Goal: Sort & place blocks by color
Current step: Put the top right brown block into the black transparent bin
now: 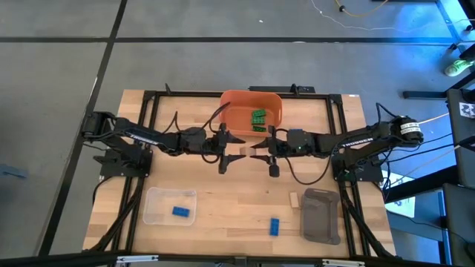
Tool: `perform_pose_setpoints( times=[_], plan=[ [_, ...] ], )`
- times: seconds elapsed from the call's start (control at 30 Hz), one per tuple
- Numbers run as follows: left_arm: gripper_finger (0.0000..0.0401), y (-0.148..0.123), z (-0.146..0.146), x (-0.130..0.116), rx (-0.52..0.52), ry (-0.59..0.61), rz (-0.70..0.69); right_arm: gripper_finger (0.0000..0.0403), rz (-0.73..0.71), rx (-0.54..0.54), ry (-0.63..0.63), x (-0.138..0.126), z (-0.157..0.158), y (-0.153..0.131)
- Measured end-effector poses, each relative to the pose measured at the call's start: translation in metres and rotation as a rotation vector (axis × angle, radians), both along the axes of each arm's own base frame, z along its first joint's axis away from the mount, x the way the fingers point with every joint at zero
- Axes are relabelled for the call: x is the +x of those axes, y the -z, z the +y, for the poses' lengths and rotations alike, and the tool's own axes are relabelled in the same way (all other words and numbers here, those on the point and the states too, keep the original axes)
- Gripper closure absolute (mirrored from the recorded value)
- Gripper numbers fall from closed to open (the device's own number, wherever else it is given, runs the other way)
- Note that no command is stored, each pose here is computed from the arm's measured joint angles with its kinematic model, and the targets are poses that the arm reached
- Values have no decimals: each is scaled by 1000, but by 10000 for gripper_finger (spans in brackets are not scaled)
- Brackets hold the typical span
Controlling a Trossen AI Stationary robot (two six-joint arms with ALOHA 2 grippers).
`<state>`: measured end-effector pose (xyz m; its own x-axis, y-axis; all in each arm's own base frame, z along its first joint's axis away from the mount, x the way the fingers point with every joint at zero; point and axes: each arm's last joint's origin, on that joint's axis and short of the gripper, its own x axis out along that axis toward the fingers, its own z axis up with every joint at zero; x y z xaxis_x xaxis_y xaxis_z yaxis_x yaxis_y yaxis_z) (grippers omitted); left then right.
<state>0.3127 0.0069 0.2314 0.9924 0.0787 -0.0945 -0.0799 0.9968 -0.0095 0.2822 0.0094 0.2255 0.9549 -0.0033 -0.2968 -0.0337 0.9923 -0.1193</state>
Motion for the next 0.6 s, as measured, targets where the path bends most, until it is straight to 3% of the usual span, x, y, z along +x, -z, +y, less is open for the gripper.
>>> perform_pose_setpoints(
  times=[0.6],
  plan=[
    [164,5,2,16,29,-39,-18,271,22,16,46,-1,-1,2]
  ],
)
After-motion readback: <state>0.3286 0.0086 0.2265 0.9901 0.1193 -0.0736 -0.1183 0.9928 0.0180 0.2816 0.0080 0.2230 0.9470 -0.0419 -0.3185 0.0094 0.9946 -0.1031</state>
